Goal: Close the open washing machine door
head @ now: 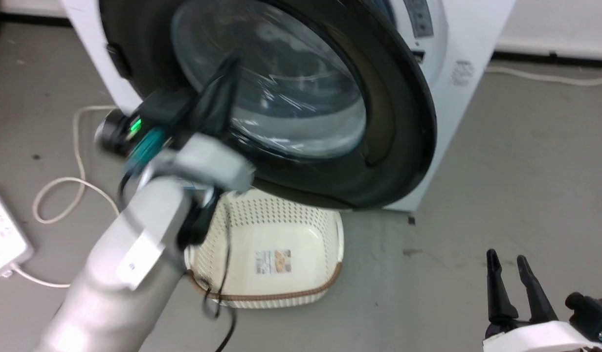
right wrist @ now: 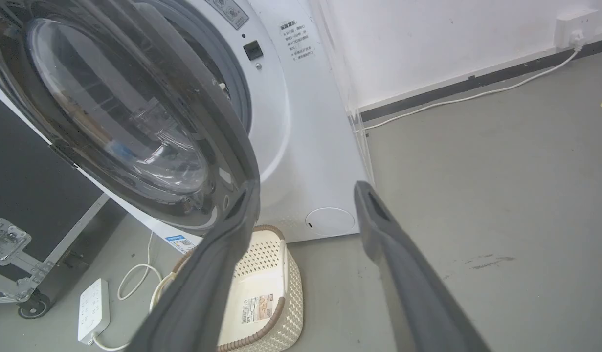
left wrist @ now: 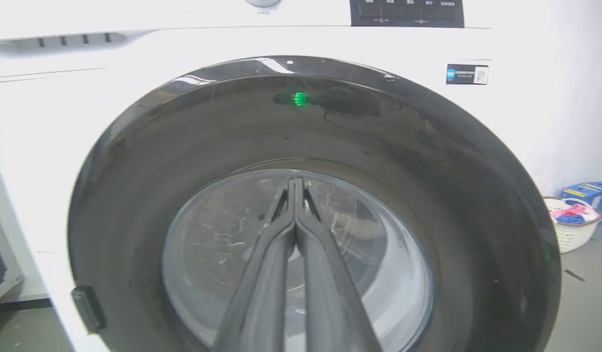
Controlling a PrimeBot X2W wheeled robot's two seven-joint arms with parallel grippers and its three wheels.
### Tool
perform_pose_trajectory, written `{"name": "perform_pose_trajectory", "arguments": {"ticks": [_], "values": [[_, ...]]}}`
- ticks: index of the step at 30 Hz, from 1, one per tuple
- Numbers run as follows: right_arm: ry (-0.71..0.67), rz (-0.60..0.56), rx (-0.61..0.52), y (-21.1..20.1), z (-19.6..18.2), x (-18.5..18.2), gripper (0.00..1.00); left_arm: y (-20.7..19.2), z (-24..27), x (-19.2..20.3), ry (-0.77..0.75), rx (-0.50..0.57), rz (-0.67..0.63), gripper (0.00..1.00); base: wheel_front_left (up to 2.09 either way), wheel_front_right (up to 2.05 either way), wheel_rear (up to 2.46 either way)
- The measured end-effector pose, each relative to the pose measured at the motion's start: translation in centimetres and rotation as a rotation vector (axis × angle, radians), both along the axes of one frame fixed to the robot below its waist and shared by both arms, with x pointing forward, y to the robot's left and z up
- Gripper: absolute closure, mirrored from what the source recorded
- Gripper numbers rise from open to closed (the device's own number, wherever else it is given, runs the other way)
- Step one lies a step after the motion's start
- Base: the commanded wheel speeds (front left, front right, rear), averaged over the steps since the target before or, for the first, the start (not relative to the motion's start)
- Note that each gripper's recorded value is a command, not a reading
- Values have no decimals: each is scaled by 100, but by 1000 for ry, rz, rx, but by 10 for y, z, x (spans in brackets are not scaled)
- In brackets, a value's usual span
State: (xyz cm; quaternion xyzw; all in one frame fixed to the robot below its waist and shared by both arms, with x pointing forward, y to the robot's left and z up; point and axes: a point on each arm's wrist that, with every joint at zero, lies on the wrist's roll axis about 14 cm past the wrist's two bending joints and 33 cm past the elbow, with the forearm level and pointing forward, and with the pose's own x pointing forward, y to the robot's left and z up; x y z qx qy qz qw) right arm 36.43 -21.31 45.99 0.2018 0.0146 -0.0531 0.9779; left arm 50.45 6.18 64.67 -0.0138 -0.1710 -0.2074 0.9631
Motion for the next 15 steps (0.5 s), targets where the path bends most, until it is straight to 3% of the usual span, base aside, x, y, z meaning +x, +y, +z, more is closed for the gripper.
{"name": "perform_pose_trajectory", "arguments": {"ticks": [8, 15], "values": [[-46, 52, -32, 15, 16, -3, 0, 96, -45, -43, 85, 3, 248, 100, 0, 0, 0], [-57, 76, -74, 20, 20, -11, 0, 135, -107, -77, 262, 13, 333, 100, 0, 0, 0]]}}
